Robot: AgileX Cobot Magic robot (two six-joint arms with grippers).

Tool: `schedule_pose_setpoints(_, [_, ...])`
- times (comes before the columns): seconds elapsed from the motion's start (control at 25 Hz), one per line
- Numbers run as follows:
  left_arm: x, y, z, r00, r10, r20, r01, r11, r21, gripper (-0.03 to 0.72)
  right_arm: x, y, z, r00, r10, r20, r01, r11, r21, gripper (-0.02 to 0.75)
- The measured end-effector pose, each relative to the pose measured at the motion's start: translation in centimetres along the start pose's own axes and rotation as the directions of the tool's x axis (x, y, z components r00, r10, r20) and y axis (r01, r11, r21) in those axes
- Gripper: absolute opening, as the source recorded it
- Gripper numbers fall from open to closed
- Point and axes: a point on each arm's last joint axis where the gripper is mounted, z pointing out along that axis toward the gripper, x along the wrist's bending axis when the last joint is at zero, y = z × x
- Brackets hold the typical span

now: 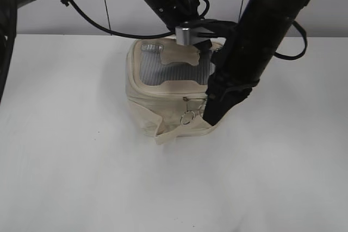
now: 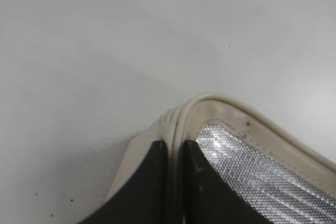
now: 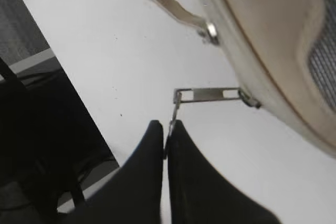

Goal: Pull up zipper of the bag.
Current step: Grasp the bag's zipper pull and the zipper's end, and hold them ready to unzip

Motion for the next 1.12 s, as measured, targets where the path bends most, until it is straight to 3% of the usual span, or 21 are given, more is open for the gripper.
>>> schedule_pose_setpoints(0.36, [0.1, -0.1, -0.1, 1.0, -0.004, 0.004, 0.004, 1.0, 0.004, 0.055, 3.1, 2.3, 1.6, 0.996, -0.078, 0.039, 0.082, 0.99, -0.112, 0.008])
schedule_pose_setpoints(0.76, [0.1, -0.1, -0.1, 1.0, -0.004, 0.006, 0.004, 1.0, 0.004, 0.055, 3.4, 2.5, 1.7, 0.999, -0.037, 0.024, 0.04, 0.991, -0.131, 0.025])
schedule_pose_setpoints(0.84, [0.1, -0.1, -0.1, 1.0, -0.005, 0.003, 0.005, 1.0, 0.0, 0.053, 3.6, 2.3, 1.8, 1.0, 0.001, 0.015, 0.001, 0.994, -0.106, 0.079])
schedule_pose_setpoints(1.12, [0.1, 0.0, -0.1, 1.0, -0.011, -0.002, 0.011, 1.0, -0.001, 0.056, 3.8, 1.6, 1.0, 0.992, 0.095, 0.083, -0.091, 0.995, -0.052, 0.439])
